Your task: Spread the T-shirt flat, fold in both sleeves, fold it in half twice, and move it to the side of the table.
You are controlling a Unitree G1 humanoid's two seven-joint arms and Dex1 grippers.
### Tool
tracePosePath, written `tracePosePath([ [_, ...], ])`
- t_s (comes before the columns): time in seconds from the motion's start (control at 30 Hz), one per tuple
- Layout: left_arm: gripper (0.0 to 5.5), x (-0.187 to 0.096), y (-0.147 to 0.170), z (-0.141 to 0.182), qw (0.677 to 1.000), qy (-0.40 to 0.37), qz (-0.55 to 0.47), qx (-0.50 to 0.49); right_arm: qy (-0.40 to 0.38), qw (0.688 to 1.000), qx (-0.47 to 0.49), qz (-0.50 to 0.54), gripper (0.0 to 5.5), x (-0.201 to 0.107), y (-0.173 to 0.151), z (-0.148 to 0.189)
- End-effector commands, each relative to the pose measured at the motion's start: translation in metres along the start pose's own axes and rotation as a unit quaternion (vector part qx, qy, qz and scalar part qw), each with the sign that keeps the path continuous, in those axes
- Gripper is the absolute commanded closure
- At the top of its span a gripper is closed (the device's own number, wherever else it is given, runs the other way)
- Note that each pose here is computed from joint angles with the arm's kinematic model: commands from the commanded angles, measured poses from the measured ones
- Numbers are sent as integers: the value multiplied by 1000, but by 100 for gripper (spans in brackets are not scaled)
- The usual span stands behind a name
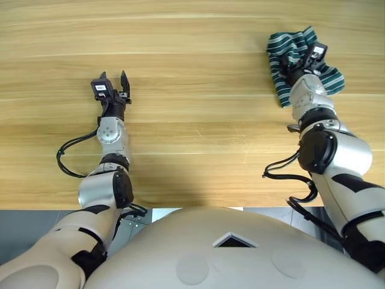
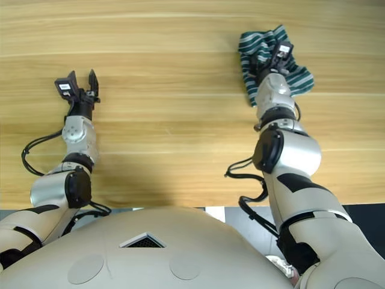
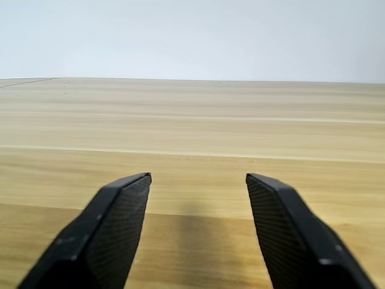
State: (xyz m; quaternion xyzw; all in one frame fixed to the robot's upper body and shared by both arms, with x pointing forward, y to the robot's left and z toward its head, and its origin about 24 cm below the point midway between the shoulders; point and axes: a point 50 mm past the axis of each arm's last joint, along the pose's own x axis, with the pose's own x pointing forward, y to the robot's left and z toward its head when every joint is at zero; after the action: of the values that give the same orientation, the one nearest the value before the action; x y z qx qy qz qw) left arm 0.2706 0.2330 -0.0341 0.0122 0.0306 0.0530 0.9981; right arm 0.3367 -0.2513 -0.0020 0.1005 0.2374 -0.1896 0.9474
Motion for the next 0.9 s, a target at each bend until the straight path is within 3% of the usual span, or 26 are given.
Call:
tracePosePath([
  [0.03, 256, -33, 1, -39, 995, 95, 10, -8, 123, 976, 41, -174, 173, -18, -79, -62],
  [0.2, 256, -37, 2, -41, 995, 95, 17, -13, 92, 971, 23, -218, 173, -20, -105, -46],
  [0.3, 256, -40, 5, -43, 995, 95, 25, -16, 10, 986, -23, -167, 173, -10, -86, -14],
  [0.43, 256, -45, 12, -44, 995, 92, 42, -23, -183, 964, -157, -108, 173, -6, -27, 50],
  [0.53, 256, -51, 18, -46, 994, 87, 59, -31, -328, 909, -255, 45, 173, -22, 71, 69],
  [0.63, 256, -55, 21, -47, 993, 83, 68, -39, -394, 818, -342, 244, 173, -59, 160, 37],
  [0.7, 256, -54, 18, -46, 994, 81, 65, -41, -378, 784, -356, 340, 173, -80, 190, 3],
  [0.9, 256, -50, 17, -43, 994, 74, 62, -46, -266, 792, -425, 350, 173, -79, 190, -55],
])
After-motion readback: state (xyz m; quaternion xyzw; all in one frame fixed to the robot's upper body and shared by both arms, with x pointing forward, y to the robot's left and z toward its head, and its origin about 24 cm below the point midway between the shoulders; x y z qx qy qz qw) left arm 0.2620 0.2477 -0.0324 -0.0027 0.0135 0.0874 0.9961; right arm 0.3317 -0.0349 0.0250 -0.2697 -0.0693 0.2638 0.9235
